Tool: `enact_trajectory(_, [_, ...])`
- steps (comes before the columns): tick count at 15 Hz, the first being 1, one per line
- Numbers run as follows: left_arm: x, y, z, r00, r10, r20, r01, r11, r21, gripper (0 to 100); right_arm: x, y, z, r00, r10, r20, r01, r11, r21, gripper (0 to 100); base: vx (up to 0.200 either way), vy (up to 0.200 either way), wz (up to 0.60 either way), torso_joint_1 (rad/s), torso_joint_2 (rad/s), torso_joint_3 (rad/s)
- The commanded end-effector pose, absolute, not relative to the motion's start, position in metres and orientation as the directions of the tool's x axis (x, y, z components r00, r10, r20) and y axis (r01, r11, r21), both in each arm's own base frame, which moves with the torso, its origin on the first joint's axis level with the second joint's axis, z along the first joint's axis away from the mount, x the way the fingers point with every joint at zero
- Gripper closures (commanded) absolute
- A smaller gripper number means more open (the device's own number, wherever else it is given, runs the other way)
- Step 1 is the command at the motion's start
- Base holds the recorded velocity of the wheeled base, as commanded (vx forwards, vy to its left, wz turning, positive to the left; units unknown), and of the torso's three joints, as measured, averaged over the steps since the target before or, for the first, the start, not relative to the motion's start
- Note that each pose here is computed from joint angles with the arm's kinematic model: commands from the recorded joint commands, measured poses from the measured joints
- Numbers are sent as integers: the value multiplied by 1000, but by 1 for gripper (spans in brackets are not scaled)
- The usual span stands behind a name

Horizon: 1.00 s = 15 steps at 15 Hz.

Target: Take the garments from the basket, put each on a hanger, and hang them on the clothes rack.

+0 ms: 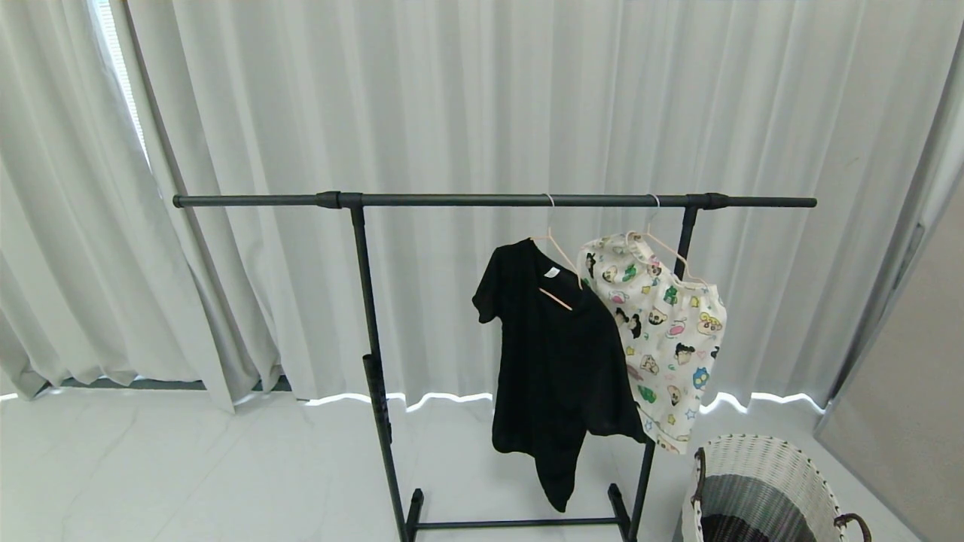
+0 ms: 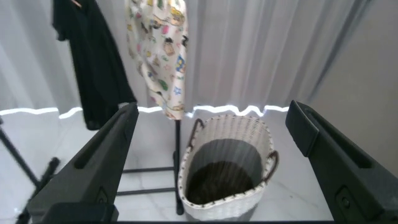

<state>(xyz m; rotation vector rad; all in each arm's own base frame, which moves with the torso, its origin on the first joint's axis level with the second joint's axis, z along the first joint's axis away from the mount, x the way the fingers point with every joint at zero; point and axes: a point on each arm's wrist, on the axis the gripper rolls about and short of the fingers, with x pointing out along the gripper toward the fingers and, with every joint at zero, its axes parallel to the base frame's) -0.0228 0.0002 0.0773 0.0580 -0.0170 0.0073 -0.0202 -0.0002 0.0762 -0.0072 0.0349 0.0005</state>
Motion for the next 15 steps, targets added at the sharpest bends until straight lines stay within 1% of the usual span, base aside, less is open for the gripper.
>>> enact_trajectory(1, [-23, 0, 77, 1000, 8, 18, -9, 998, 58, 0, -23, 0, 75, 1000, -2, 0, 2, 1000, -11, 0, 0, 0, 0, 0, 0, 0])
enact_trajectory(15, [-23, 0, 77, 1000, 8, 18, -9, 998, 58, 0, -23, 0, 75, 1000, -2, 0, 2, 1000, -3, 0, 0, 0, 0, 0, 0, 0])
